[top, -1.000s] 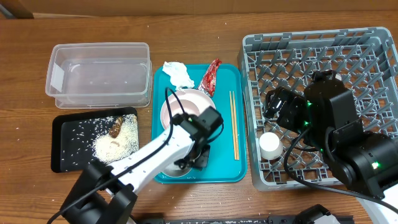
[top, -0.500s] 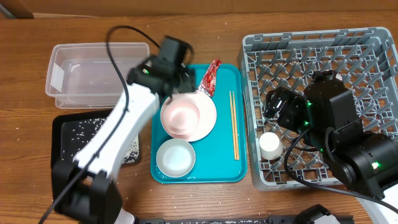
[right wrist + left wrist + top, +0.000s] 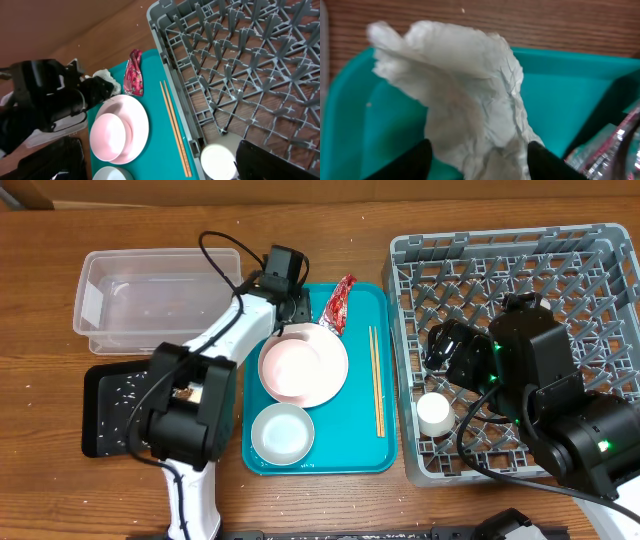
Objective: Sort waste into correct bins and load items into the dishwasher
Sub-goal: 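Grasp the crumpled white tissue with the left gripper, then drop the tissue into the clear plastic bin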
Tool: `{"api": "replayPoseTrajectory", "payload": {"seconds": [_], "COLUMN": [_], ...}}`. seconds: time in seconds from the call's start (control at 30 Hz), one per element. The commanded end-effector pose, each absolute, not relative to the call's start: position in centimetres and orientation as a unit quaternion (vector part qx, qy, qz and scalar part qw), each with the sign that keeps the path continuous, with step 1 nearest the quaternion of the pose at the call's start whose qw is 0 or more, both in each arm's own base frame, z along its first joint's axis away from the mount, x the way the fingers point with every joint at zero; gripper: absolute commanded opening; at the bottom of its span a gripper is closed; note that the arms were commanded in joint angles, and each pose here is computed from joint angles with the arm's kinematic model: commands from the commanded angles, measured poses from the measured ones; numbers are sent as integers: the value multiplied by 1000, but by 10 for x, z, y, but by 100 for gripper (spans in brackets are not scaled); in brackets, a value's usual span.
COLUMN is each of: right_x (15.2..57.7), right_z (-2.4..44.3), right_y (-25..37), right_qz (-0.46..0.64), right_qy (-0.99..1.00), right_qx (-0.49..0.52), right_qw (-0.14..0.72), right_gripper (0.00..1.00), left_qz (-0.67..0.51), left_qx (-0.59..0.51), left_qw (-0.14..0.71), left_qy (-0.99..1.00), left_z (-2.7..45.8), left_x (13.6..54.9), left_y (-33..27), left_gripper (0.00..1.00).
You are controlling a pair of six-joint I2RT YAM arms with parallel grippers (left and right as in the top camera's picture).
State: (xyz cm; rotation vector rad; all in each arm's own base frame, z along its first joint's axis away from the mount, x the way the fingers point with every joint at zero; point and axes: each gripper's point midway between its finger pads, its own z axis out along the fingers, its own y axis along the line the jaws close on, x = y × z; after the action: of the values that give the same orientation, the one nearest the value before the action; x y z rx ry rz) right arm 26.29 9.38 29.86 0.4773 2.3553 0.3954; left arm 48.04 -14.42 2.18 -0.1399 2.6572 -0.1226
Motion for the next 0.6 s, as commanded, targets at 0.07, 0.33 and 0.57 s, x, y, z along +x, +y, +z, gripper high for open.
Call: {"api": "replayPoseTrajectory", "payload": {"seconds": [0.07, 0.33, 0.57], "right_x": [264, 264, 264], "right_z": [304, 303, 303], "right_y": [91, 91, 91], "right_qz": [151, 150, 150], "right_qy": [903, 904, 904], "right_qx": [188, 188, 188], "right_qw": [355, 354, 354], "right_gripper": [100, 100, 100], "left_qz": [-52, -90, -4], "left_qx": [-36, -62, -136], "left_qw": [225, 277, 323], "left_qy": [972, 955, 937], "left_z": [10, 135, 197], "left_x": [480, 497, 494], "left_y": [-149, -135, -52], "left_gripper": [11, 4, 4]}}
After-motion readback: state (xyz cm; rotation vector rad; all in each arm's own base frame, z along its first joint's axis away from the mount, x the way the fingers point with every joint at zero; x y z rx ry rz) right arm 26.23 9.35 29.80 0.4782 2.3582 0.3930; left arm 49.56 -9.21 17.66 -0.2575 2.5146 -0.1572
